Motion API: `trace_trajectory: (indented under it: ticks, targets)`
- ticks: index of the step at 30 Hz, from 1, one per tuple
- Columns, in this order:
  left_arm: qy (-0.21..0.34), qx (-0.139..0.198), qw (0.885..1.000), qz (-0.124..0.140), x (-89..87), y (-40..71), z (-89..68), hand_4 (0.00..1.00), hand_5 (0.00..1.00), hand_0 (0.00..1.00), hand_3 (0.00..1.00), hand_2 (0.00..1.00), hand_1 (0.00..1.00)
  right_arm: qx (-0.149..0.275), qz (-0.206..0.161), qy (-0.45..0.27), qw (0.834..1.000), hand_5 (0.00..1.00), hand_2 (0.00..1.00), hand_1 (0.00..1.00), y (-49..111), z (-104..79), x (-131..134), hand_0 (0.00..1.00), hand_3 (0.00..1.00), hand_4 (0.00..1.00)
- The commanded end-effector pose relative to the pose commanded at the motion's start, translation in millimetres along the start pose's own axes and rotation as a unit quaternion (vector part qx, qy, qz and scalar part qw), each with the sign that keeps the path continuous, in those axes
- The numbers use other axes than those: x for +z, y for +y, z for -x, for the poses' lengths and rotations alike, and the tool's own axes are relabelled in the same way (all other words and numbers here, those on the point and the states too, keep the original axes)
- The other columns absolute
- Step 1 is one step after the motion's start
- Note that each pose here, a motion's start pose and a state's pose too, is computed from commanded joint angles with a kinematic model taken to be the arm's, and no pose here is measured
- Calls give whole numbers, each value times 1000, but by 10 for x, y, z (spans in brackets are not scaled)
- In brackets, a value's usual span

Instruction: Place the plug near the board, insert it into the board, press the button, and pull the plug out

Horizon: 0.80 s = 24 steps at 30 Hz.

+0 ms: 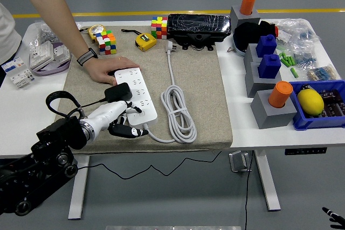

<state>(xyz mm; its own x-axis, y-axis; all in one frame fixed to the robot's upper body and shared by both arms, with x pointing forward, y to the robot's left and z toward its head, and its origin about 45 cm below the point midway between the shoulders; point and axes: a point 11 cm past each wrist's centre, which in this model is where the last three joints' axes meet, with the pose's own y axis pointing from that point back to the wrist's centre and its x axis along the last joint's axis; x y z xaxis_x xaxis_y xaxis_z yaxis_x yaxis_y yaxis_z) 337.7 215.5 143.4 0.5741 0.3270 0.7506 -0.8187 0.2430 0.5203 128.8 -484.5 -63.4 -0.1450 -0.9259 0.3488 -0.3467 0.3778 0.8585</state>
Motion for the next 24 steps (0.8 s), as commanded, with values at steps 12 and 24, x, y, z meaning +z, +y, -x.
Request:
trace_trajectory:
  ticks: [12,24]
  targets:
    - [11,2,1000,23,84,24,-18,973,525,74,701,139,79,1,0,0,1000,545,623,645,0,-6,1,649,550,985]
    - [76,147,979,117,190,91,-405,956,524,109,658,124,59,0,0,0,1000,544,623,645,0,5,3,649,549,984]
